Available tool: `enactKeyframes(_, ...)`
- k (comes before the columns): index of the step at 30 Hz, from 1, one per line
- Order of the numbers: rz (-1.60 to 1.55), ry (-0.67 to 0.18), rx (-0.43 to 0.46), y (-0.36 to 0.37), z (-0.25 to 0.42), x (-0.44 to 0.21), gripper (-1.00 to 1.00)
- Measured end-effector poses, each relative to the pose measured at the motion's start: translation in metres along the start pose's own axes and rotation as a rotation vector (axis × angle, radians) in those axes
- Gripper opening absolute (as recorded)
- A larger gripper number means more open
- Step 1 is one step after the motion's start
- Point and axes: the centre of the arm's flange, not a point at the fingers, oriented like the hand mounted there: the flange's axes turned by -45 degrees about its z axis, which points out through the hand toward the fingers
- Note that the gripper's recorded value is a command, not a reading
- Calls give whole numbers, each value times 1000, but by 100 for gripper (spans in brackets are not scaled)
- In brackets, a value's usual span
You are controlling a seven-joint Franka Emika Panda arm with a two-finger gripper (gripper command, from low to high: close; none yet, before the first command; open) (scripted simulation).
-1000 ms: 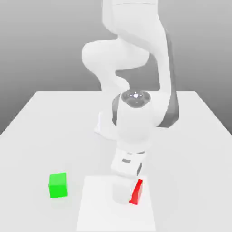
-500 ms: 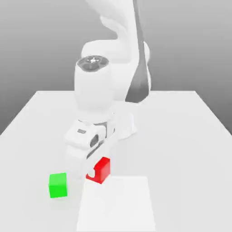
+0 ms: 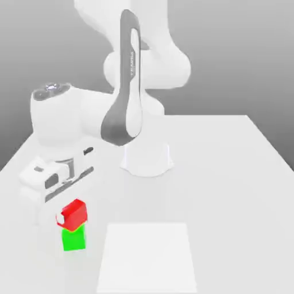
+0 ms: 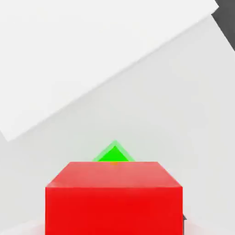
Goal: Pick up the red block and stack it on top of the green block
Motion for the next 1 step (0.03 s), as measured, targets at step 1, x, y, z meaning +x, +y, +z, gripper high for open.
enactKeyframes(1, 0, 0, 0, 0, 0, 0, 100)
